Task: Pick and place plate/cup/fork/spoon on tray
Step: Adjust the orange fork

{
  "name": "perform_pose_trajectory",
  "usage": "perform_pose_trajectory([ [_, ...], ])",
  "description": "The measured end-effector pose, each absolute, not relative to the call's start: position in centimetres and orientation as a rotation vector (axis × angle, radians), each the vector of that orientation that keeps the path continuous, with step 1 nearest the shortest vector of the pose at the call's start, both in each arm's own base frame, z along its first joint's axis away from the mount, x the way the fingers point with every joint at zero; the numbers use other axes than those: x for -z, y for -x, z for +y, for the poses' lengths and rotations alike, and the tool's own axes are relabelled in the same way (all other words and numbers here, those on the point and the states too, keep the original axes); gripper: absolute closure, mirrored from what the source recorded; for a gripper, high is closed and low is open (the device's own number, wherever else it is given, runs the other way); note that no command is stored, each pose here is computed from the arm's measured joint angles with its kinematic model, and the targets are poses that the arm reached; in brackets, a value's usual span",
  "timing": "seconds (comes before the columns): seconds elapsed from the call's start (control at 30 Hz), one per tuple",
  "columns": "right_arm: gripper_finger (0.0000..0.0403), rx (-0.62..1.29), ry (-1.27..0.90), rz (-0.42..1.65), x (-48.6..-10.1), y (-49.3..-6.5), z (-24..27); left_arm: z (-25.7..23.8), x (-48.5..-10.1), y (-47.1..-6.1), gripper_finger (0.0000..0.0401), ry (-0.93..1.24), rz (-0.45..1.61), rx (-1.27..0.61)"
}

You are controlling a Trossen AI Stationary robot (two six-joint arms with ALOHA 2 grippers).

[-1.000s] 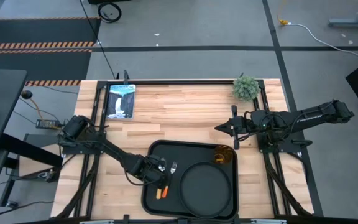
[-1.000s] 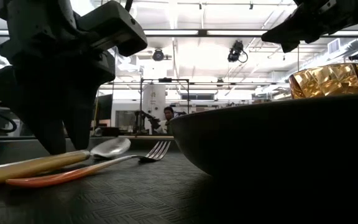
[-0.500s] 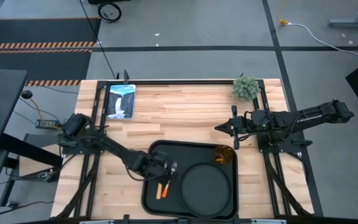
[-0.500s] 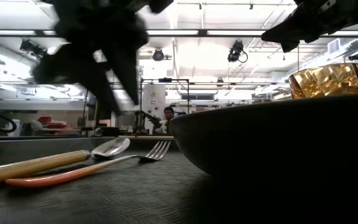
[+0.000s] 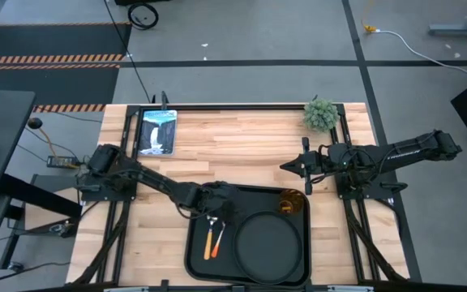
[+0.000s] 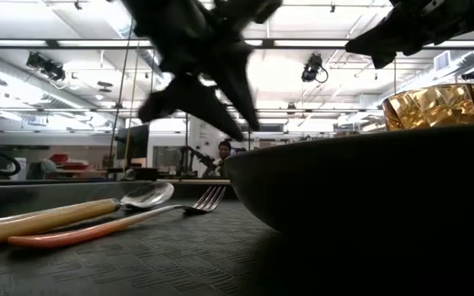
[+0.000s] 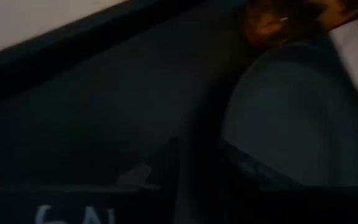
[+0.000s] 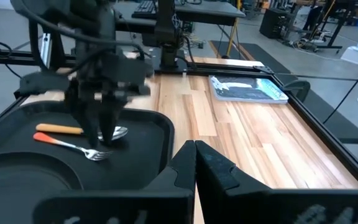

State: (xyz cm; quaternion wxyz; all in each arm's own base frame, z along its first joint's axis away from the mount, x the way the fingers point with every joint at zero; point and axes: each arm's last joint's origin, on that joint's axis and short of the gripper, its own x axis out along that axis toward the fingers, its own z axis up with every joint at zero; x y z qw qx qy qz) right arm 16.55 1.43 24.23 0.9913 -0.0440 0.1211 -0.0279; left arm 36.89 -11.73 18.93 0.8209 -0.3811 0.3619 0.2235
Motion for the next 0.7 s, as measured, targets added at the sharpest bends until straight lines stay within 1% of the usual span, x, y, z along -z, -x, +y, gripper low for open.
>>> perform_pose_trajectory([
  [0.07, 0.0391, 0.056, 0.085, 0.239, -24.3, -16.6, 1.4, -11.5, -18.3, -37.7, 0.0302, 0.845, 0.762, -0.453],
  [0.23, 0.0391, 0.057, 0.084, 0.238, -24.3, -16.6, 1.4, -11.1, -16.5, -38.4, 0.0317, 0.941, 0.85, -0.414],
  [0.5, 0.0391, 0.056, 0.085, 0.227, -24.4, -16.6, 1.4, -11.3, -16.1, -38.7, 0.0347, 0.918, 0.937, -0.435],
  [0.7, 0.0391, 0.056, 0.085, 0.229, -24.4, -16.6, 1.4, -11.0, -15.8, -38.3, 0.0356, 0.897, 0.974, -0.475],
])
